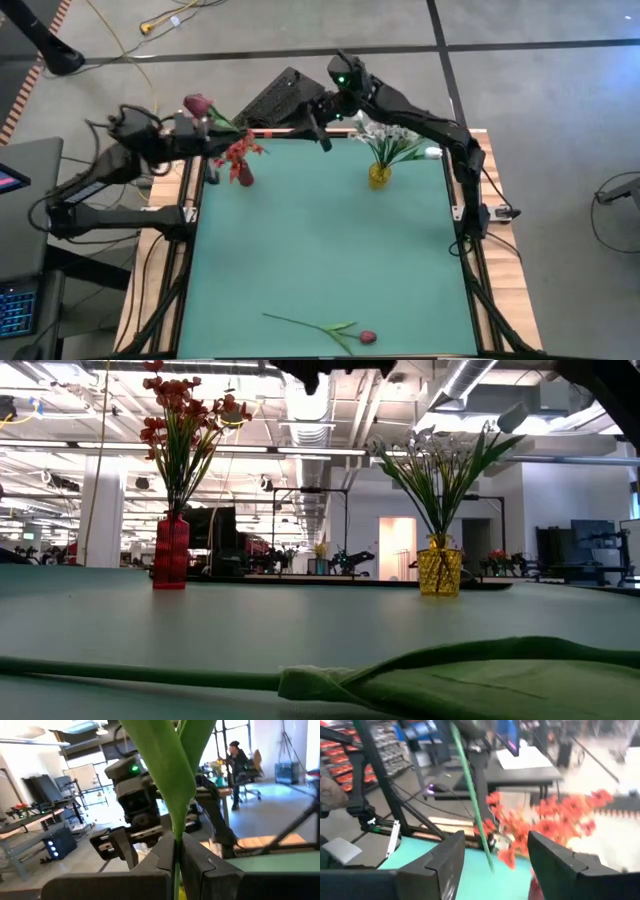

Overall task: Sort flowers into vase by color
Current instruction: Put the top dark red flower into the red flower vase

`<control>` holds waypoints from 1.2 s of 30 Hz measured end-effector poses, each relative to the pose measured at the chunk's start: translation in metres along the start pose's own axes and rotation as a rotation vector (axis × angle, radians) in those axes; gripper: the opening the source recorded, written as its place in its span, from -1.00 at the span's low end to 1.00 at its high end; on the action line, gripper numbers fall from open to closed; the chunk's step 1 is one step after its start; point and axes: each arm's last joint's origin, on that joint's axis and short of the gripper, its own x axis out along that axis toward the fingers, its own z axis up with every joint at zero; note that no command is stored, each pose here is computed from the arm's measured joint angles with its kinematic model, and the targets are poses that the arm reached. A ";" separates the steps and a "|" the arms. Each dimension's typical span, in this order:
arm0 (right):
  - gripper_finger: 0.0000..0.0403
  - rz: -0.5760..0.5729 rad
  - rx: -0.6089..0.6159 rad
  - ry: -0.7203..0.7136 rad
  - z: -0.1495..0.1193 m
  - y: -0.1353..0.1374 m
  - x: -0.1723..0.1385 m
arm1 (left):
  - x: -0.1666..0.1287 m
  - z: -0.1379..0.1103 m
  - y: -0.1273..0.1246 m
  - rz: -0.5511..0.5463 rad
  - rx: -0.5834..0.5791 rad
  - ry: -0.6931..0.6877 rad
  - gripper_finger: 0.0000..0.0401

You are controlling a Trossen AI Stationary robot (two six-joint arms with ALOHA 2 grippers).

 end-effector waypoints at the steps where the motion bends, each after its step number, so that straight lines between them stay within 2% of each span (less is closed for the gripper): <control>1: 0.21 -0.013 0.017 0.016 0.000 0.000 -0.001 | -0.005 0.006 0.000 -0.022 0.002 0.006 -1.00; 6: 0.17 -0.053 0.050 0.096 -0.002 0.016 0.007 | -0.029 0.026 -0.005 -0.233 -0.048 0.062 -1.00; 10: 0.14 -0.096 0.040 0.164 0.001 0.038 0.009 | -0.049 0.022 -0.014 -0.430 -0.107 0.154 -1.00; 13: 0.12 -0.129 0.024 0.196 0.004 0.053 0.012 | -0.064 0.018 -0.020 -0.537 -0.093 0.183 -1.00; 17: 0.11 -0.140 0.013 0.232 0.003 0.071 0.021 | -0.081 0.005 -0.027 -0.622 -0.046 0.231 -1.00; 20: 0.11 -0.157 -0.004 0.247 0.003 0.081 0.028 | -0.082 -0.013 -0.031 -0.631 -0.027 0.256 -1.00; 24: 0.11 -0.174 -0.026 0.280 0.000 0.092 0.034 | -0.072 -0.046 -0.035 -0.550 -0.009 0.296 -1.00; 31: 0.11 -0.123 -0.065 0.340 -0.012 0.104 0.045 | -0.058 -0.098 -0.034 -0.150 0.032 0.318 -1.00; 36: 0.11 -0.106 -0.073 0.407 -0.022 0.102 0.049 | -0.063 -0.115 -0.033 0.037 0.024 0.316 -1.00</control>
